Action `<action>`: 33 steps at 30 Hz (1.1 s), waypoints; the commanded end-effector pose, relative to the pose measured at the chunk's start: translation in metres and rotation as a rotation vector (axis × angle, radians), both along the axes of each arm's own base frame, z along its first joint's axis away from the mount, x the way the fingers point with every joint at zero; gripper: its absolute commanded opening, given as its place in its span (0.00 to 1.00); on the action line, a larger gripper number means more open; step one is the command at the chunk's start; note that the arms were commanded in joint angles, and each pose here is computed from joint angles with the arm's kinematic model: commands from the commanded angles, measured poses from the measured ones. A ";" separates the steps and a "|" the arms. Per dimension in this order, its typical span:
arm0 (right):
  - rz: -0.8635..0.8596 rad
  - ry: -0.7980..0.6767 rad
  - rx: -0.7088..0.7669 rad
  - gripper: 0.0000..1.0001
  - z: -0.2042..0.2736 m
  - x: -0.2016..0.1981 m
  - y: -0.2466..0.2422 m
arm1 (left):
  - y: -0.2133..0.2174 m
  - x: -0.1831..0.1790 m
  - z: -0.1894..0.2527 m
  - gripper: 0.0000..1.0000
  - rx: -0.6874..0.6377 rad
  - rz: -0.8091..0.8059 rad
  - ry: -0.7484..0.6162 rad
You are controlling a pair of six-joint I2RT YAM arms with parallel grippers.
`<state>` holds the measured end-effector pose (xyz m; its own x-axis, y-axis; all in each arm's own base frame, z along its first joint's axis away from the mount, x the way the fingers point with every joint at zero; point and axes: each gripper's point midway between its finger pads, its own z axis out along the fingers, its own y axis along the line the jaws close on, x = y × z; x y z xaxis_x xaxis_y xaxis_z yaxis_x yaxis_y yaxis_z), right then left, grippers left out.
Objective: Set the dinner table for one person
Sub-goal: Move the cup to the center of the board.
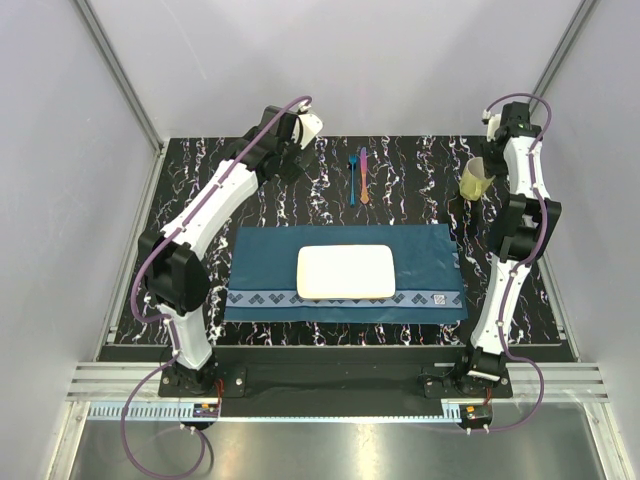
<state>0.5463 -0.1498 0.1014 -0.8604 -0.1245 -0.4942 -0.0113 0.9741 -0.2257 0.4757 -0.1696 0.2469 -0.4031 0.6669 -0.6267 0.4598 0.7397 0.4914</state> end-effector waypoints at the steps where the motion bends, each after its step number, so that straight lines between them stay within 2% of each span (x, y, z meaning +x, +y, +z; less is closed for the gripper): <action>1: -0.007 0.003 -0.025 0.38 0.008 -0.004 -0.005 | -0.003 0.004 0.034 0.99 -0.048 0.013 -0.094; 11: 0.000 -0.054 -0.052 0.42 0.037 0.003 -0.009 | -0.009 0.002 0.029 0.99 -0.062 0.007 -0.081; 26: 0.025 -0.188 -0.083 0.46 0.105 0.016 -0.002 | -0.015 0.004 0.018 0.99 -0.080 0.010 -0.060; 29: 0.063 -0.217 -0.048 0.46 0.117 0.017 0.017 | -0.024 0.012 0.010 0.99 -0.101 -0.002 -0.054; 33: 0.100 -0.268 -0.017 0.46 0.138 0.019 0.039 | -0.043 0.036 -0.031 0.99 -0.114 0.022 0.004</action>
<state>0.5639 -0.1382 0.1800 -0.7758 -0.1835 -0.6038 -0.0231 0.9644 -0.2635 0.4889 -0.1884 0.2325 -0.4226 0.6234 -0.6578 0.4507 0.7743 0.4443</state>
